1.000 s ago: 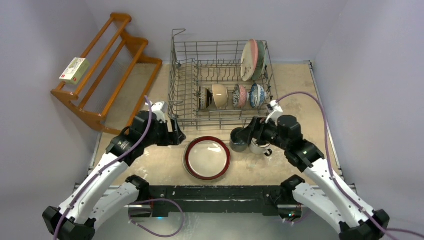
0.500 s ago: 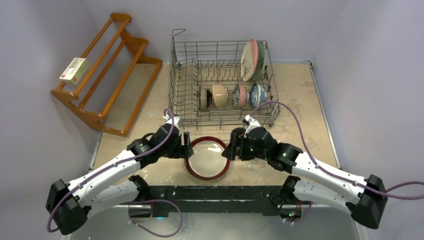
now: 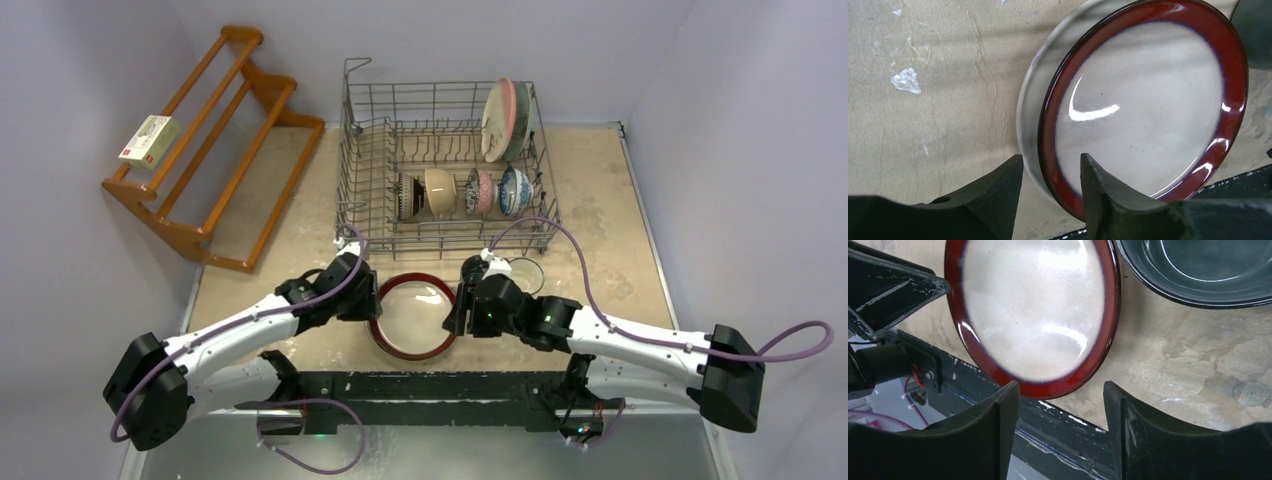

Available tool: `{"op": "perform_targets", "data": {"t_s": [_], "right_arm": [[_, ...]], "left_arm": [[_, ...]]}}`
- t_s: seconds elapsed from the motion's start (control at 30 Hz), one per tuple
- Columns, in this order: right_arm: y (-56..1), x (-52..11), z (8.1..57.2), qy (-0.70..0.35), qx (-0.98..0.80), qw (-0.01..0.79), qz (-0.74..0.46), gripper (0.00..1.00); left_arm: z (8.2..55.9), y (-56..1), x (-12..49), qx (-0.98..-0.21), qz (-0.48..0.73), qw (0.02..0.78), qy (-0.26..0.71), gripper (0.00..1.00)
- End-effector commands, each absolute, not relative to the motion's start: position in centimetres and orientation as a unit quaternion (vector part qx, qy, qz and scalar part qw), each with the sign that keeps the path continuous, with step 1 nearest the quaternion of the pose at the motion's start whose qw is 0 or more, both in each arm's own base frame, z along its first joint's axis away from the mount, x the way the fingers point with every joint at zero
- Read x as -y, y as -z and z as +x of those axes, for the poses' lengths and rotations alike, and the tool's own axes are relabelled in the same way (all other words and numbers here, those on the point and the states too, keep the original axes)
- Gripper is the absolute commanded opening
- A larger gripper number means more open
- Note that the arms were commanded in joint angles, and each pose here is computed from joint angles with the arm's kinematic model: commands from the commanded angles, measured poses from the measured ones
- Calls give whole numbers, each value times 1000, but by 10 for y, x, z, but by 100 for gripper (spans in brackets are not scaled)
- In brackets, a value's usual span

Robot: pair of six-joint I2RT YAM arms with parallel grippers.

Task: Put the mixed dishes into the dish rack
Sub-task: Pick up the plate at the center of the board.

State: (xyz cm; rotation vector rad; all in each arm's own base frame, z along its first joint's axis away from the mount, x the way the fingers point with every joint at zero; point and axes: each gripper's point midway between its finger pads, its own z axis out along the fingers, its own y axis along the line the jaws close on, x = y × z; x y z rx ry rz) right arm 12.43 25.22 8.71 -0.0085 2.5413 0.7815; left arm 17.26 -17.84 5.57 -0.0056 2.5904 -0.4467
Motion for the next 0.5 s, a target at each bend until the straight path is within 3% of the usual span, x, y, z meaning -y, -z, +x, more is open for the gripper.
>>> {"op": "perform_targets", "data": {"t_s": [0.0, 0.47], "right_arm": [[-85, -253, 132, -283, -925, 251, 26, 63], [-72, -251, 134, -266, -930, 251, 33, 60]], "left_arm": [[180, -53, 184, -948, -8, 268, 172, 41], [181, -38, 176, -953, -7, 266, 144, 1]]}}
